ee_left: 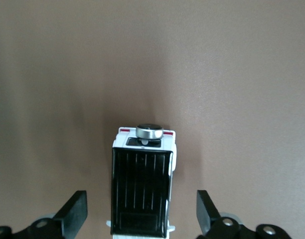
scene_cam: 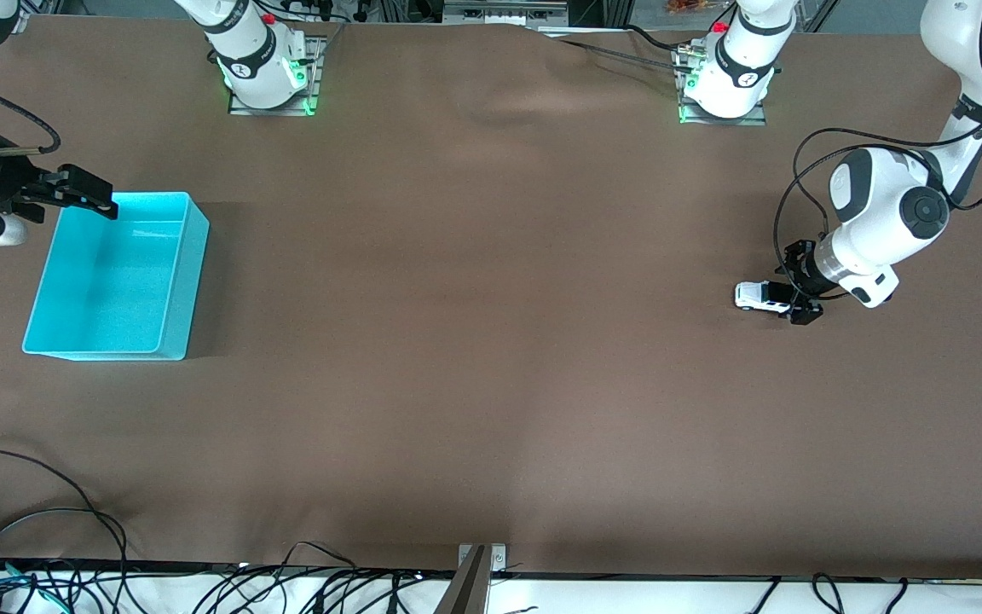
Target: Wind and store white jeep toy
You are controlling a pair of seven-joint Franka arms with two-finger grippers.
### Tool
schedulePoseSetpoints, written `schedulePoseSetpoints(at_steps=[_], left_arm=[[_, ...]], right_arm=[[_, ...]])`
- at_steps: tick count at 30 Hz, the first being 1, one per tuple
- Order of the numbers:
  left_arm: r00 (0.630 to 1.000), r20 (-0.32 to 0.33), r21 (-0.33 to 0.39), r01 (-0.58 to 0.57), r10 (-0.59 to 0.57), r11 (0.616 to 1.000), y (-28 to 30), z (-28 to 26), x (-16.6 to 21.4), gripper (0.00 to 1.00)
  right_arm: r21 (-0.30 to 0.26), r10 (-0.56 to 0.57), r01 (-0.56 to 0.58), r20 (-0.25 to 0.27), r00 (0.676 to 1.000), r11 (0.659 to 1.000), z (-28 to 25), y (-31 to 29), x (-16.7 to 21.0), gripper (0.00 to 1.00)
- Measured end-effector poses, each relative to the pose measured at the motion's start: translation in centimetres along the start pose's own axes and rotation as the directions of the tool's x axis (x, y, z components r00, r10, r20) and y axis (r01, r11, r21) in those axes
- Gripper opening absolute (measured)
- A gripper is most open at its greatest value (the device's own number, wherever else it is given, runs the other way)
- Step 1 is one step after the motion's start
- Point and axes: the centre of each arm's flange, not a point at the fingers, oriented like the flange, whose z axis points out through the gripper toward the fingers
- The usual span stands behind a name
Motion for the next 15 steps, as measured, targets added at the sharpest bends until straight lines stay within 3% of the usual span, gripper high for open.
schedulePoseSetpoints(at_steps=[4,6,10,12,15], left_arm=[[1.0,-0.014,0.005,0.008,-0.008,1.0,-0.06,0.34,-0.12,0.91],[1.0,-0.017,0.004,0.017,-0.017,1.0,-0.06,0.37,-0.15,0.76],[1.0,-0.018,0.002,0.024,-0.023,1.0,0.0,0.32,-0.17,0.56],[1.0,-0.02,-0.001,0.023,-0.023,1.0,0.1,0.16,-0.18,0.5],[0.999,-0.021,0.004,0.027,-0.027,1.0,0.15,0.08,-0.17,0.5]], right_arm=[[0.0,0.0,0.0,0.0,1.0,1.0,0.0,0.0,0.0,1.0],[0.0,0.0,0.0,0.0,1.0,1.0,0.0,0.0,0.0,1.0],[0.0,0.0,0.0,0.0,1.0,1.0,0.0,0.0,0.0,1.0],[0.0,0.0,0.0,0.0,1.0,1.0,0.0,0.0,0.0,1.0],[0.0,0.0,0.0,0.0,1.0,1.0,0.0,0.0,0.0,1.0]])
